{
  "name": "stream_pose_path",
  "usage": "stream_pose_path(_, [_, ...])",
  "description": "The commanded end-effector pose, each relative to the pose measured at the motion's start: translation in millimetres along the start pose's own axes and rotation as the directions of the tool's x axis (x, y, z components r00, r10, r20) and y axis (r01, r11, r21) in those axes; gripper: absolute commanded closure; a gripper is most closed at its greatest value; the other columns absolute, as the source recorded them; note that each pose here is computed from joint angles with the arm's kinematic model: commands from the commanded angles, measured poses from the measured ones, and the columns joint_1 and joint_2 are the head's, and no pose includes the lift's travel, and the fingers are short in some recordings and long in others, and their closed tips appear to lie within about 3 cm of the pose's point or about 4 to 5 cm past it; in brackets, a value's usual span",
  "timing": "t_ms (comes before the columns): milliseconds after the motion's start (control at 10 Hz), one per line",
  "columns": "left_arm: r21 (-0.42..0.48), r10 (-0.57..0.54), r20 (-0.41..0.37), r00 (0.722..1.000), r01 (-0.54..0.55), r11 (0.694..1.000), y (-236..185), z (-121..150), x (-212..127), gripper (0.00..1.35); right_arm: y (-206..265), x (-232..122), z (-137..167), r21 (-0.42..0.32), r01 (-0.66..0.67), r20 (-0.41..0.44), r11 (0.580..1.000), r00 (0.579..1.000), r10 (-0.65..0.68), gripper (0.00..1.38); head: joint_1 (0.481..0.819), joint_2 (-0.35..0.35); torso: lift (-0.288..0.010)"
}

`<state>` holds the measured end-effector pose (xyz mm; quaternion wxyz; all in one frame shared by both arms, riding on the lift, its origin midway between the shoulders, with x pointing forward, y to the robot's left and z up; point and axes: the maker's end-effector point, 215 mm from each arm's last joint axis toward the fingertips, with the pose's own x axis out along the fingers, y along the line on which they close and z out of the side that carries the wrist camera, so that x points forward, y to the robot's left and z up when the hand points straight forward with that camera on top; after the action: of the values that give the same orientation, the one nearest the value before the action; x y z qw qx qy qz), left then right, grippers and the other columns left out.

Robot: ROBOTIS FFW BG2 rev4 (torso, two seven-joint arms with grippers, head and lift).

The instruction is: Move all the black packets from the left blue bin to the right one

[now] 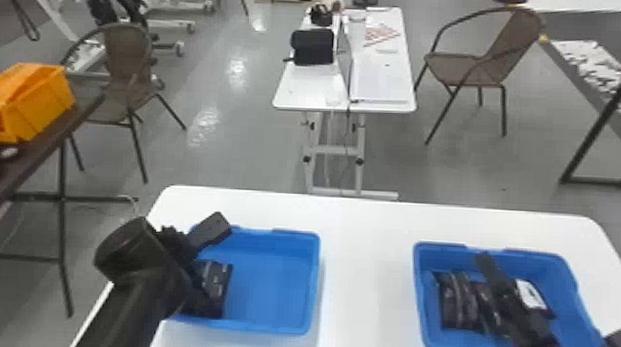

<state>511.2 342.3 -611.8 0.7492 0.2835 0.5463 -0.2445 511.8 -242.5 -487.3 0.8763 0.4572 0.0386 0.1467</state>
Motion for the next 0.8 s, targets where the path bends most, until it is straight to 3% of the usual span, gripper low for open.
stream_pose_path(0, [-0.011,-0.018,-0.001,1.000,0.018,1.000,-6,-2,4,0.28,0,0,-1,0.005,-0.002,-0.002,1.000,1.000,0.002,0.33,0.695,0.108,0.000])
stream_pose_path(100, [-0.009,-0.029,0.021,0.999,0.029,1.000,-9,5,5,0.72,0,0,-2,0.006,-0.002,-0.003,1.000,1.000,0.002,0.33,0.695,0.108,0.000])
stream_pose_path(200, [-0.003,-0.036,0.028,0.999,0.036,0.999,-10,7,4,0.98,1,0,-3,0.008,-0.004,-0.005,1.000,1.000,0.004,0.33,0.695,0.105,0.000])
stream_pose_path(300, [-0.002,-0.045,0.031,0.998,0.045,0.999,-10,10,3,1.02,1,0,-4,0.011,-0.004,-0.006,1.000,1.000,0.004,0.33,0.695,0.100,0.000])
stream_pose_path(400, [0.000,-0.052,0.040,0.998,0.052,0.999,-11,13,1,1.25,1,0,-5,0.015,-0.005,-0.007,1.000,1.000,0.005,0.33,0.695,0.097,0.000])
stream_pose_path(700, [0.006,-0.019,0.156,0.988,0.019,1.000,-10,37,-29,1.21,3,0,-10,0.023,-0.008,-0.010,1.000,1.000,0.008,0.33,0.695,0.090,0.000])
